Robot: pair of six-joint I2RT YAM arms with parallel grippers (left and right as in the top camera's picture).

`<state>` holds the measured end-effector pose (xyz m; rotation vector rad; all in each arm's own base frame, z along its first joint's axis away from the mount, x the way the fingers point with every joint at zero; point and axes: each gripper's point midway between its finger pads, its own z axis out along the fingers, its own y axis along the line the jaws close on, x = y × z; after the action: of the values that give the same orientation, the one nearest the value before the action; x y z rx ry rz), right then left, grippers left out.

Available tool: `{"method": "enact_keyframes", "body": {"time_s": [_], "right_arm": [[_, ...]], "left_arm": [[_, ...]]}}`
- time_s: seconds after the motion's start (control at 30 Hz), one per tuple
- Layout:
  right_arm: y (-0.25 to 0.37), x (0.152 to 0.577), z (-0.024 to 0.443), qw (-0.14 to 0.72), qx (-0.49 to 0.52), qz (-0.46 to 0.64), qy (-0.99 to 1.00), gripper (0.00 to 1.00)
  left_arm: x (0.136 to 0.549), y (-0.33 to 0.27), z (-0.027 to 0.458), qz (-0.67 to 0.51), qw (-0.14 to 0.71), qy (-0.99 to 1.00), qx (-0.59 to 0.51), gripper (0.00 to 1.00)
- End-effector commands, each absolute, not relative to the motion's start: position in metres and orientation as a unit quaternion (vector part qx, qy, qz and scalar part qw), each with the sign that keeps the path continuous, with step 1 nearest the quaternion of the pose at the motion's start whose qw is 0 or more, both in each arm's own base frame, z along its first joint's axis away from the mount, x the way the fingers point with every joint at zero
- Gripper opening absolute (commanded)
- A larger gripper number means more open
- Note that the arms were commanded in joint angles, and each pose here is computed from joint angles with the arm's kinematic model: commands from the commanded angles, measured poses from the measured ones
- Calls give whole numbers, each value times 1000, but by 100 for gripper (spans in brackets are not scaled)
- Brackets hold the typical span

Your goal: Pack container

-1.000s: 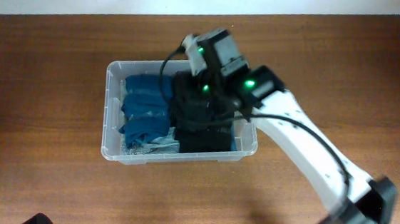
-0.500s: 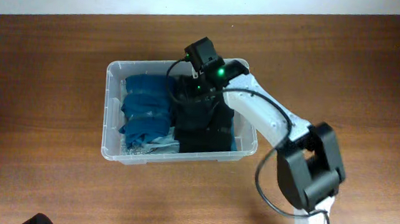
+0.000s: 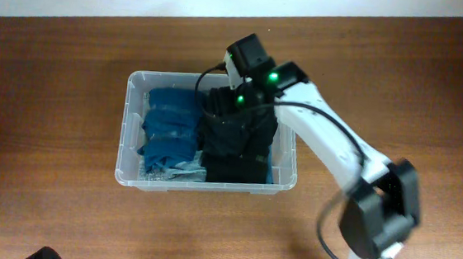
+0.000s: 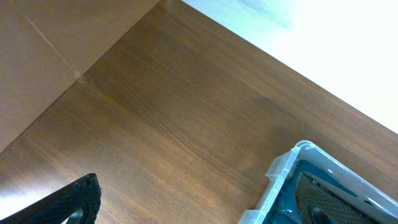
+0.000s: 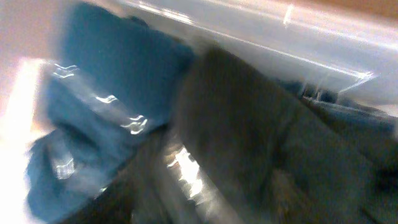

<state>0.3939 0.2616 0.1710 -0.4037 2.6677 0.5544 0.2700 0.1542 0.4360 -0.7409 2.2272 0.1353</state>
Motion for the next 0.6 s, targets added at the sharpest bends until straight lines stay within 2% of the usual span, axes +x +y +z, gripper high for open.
{"method": "enact_keyframes", "body": {"time_s": [0.0, 0.13, 0.4, 0.57], "right_arm": [[249, 379, 273, 306, -159, 217, 913, 98], [204, 360, 330, 386, -125, 159, 900, 99], [92, 315, 403, 500, -14, -8, 866, 99], [43, 281, 421, 520, 31, -83, 850, 98]], "left_arm": [[270, 155, 437, 52, 386, 872, -295, 100], [270, 155, 437, 52, 386, 872, -295, 100], [270, 155, 437, 52, 387, 872, -295, 100], [270, 155, 437, 52, 386, 872, -295, 100]]}}
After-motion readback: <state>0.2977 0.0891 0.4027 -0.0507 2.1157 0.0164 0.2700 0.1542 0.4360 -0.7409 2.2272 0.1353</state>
